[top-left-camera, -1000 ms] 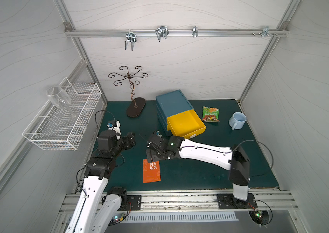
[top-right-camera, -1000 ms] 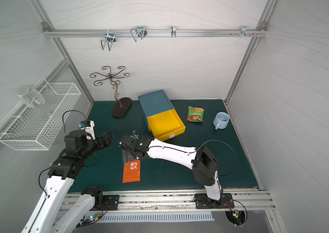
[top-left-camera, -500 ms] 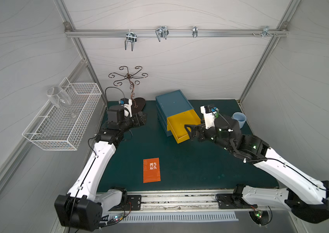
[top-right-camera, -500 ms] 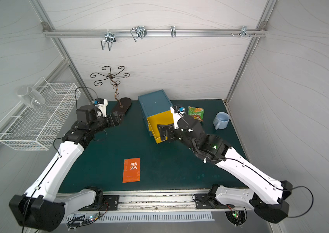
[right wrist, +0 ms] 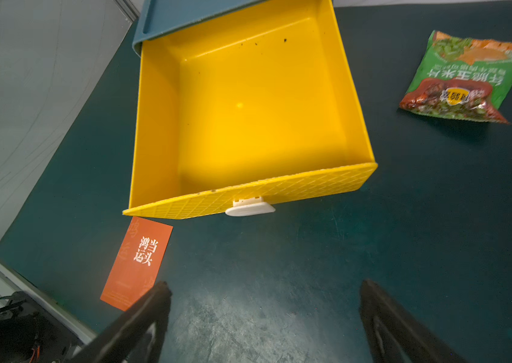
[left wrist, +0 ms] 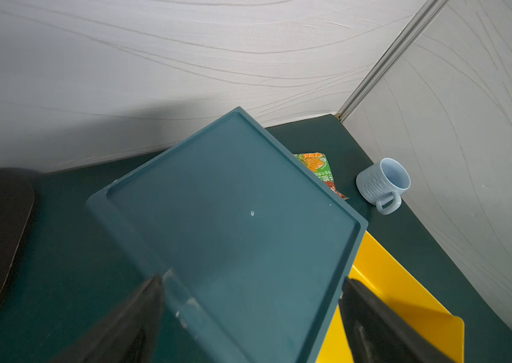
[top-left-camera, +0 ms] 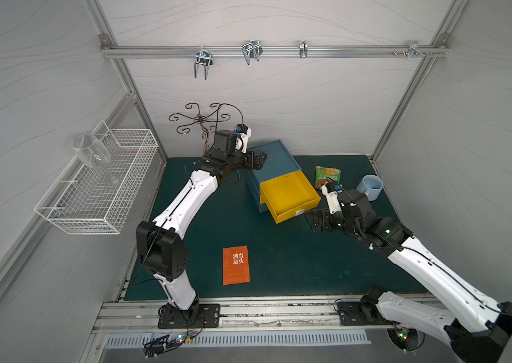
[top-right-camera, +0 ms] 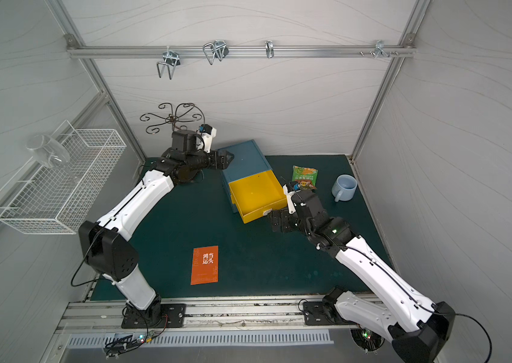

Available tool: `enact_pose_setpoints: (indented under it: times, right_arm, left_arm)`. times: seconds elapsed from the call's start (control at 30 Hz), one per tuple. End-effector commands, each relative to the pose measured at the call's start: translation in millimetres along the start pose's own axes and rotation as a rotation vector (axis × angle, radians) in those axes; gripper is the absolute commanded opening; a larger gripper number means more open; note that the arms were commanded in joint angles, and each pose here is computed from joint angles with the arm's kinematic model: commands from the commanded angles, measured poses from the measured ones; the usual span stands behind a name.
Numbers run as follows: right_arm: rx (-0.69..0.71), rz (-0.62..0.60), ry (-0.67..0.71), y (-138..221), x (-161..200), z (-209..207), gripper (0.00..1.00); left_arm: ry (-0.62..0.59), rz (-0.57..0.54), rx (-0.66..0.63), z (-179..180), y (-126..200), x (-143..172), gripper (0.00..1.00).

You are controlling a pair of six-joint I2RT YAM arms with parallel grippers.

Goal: Take the postcards out of the drawer
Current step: Close the drawer in the storage box.

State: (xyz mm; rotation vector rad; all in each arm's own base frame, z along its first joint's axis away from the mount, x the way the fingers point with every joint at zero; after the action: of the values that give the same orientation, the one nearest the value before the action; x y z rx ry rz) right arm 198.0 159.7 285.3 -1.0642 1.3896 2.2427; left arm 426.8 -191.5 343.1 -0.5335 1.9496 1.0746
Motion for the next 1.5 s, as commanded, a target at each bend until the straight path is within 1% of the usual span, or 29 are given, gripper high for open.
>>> enact_pose_setpoints:
  times: [0.0,0.27,0.47,0.57,0.8,1.0,1.2,1.47]
  right_arm:
    - [-0.072,0.013,-0.03,-14,-2,2,0.91]
    - [-0.086,0.059,-0.071,-42,0,-2,0.87]
    - [-0.102,0.043,-0.108,-54,-1,-7,0.86]
    - [-0.107,0.033,-0.13,-60,-4,-11,0.85]
    - [-0.127,-0.009,-0.14,-67,-16,-11,0.85]
    - [-0.141,-0.02,-0.156,-82,-25,-11,0.84]
    - [-0.149,-0.047,-0.165,-96,-39,-12,0.84]
    - [-0.165,-0.083,-0.209,-119,-62,-22,0.81]
  left_arm:
    - [-0.076,0.005,-0.021,-5,-10,-10,0.93]
    - [-0.106,0.061,-0.035,-1,-44,4,0.95]
    - [-0.153,0.118,-0.045,-8,-59,18,0.95]
    - [-0.159,0.14,-0.049,-9,-64,24,0.95]
    - [-0.161,0.182,-0.047,-12,-68,36,0.96]
    - [-0.157,0.198,-0.045,-13,-67,41,0.97]
    - [-0.149,0.2,-0.027,-15,-64,43,0.98]
    - [-0.149,0.207,-0.028,-16,-59,47,0.98]
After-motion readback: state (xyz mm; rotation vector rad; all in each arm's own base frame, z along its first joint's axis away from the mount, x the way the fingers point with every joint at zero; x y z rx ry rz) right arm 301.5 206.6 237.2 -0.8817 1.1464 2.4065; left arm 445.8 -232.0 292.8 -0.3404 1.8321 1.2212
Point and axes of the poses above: each gripper's point midway between its finger pads, its own y axis back along the fingers, its own z axis along the line the jaws close on, x = y × z, the point moved 8 cm from there along y, back along the fingers, and after that the axes turned 1 degree about y, right-handed, at the moved point
